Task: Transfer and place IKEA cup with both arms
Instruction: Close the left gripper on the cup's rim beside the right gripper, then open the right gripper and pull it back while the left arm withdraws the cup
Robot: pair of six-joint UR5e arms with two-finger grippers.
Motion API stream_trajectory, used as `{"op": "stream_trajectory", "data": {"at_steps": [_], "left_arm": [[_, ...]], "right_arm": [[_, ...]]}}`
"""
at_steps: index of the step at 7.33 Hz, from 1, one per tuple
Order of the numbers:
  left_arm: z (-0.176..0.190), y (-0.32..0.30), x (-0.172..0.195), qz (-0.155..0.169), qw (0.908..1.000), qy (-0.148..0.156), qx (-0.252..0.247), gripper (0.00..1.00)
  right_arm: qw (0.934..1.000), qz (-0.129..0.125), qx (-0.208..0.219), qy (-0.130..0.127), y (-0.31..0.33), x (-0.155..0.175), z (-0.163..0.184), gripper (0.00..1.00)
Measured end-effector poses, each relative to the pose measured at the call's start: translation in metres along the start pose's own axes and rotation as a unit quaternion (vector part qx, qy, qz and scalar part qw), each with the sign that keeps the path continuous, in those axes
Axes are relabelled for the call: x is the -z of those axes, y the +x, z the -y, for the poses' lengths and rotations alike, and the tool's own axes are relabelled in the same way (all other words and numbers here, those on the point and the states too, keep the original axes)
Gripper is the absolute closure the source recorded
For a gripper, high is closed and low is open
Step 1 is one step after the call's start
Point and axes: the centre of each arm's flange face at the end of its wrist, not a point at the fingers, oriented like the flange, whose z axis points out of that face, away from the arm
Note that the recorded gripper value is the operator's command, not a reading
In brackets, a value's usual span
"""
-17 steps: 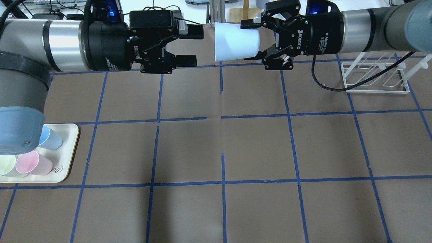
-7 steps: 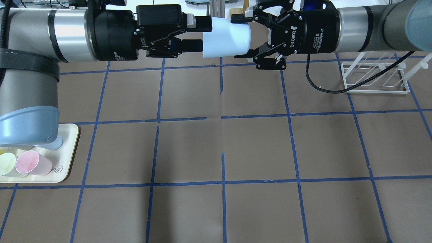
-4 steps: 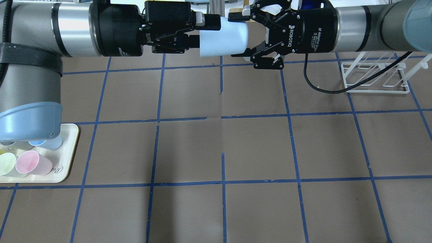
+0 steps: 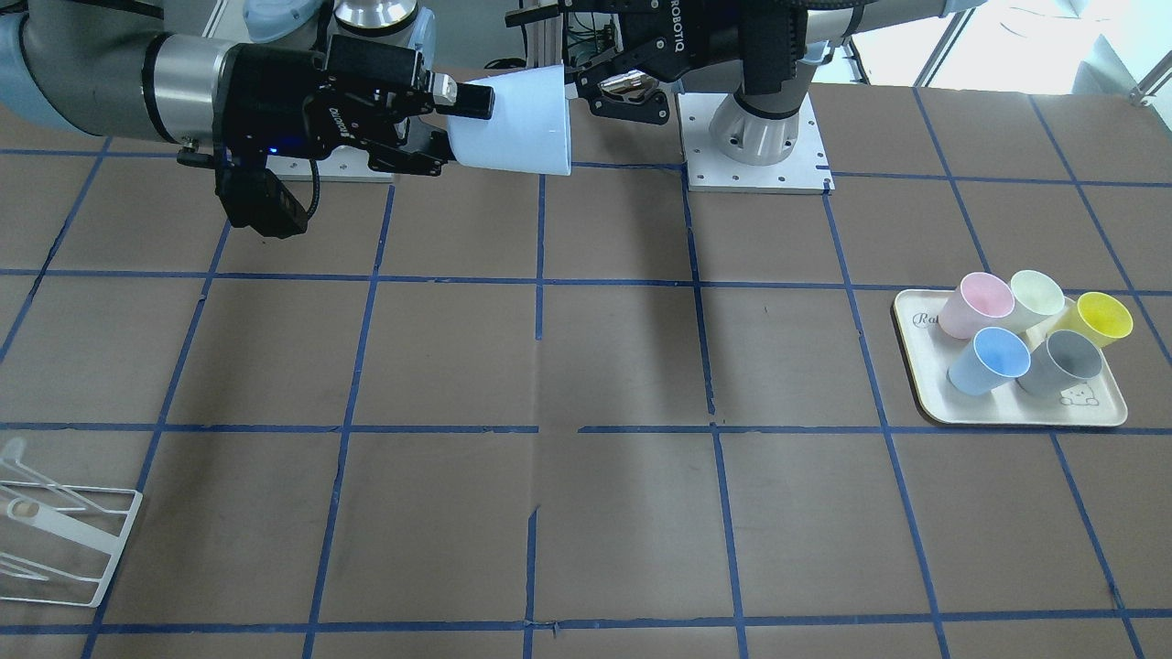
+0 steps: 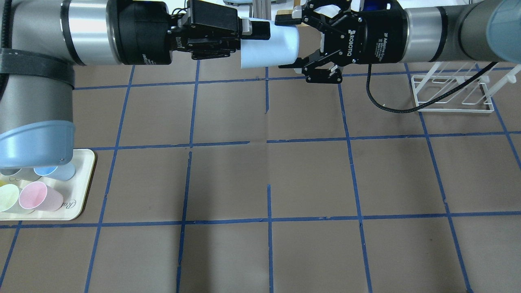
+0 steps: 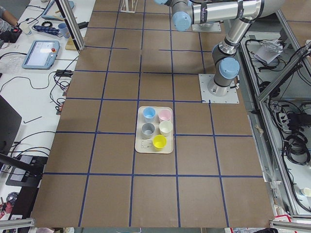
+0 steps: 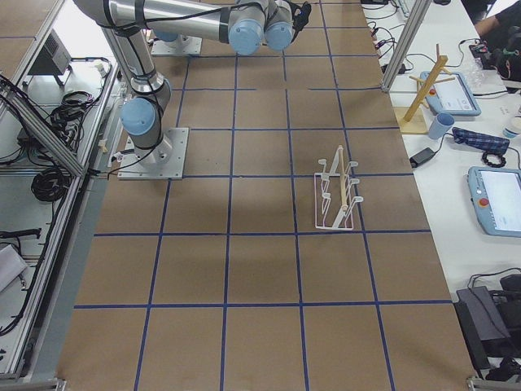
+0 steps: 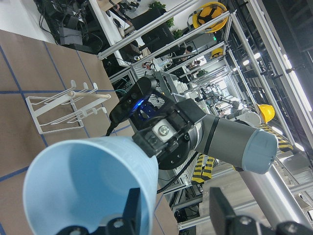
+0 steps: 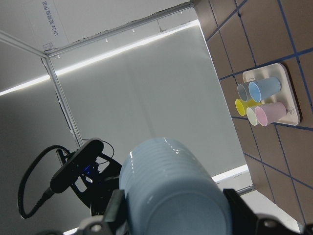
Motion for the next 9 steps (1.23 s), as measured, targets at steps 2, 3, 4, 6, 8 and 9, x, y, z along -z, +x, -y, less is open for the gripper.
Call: {"op": "stream_trajectory", "data": {"at_steps": [2, 3, 4, 6, 8, 9], "left_arm": [[0.002, -0.002, -0.001, 0.001, 1.0000, 0.002, -0.008, 0.92], [0.002, -0.002, -0.001, 0.001, 1.0000, 0.002, -0.010, 1.00], [0.002, -0.002, 0.000, 0.001, 0.9999, 0.002, -0.011, 1.00], [0.003, 0.001, 0.000, 0.001, 1.0000, 0.003, -0.006, 1.00], [0.006, 0.010, 0.002, 0.000, 0.9999, 0.005, 0.014, 1.00], [0.008, 0.014, 0.003, 0.001, 0.9997, 0.006, 0.024, 1.00]], "right_arm": [[1.0000, 0.000, -0.003, 0.000, -0.001, 0.000, 0.000, 0.66], [1.0000, 0.000, -0.003, 0.001, -0.001, 0.000, -0.001, 0.61], [1.0000, 0.000, -0.005, 0.001, -0.002, 0.000, -0.002, 0.56], [1.0000, 0.000, -0.008, 0.001, -0.005, 0.000, -0.005, 0.00], [0.9999, 0.000, -0.014, 0.002, -0.005, 0.002, -0.005, 0.00], [0.9998, 0.000, -0.018, 0.002, -0.005, 0.002, -0.005, 0.00]]}}
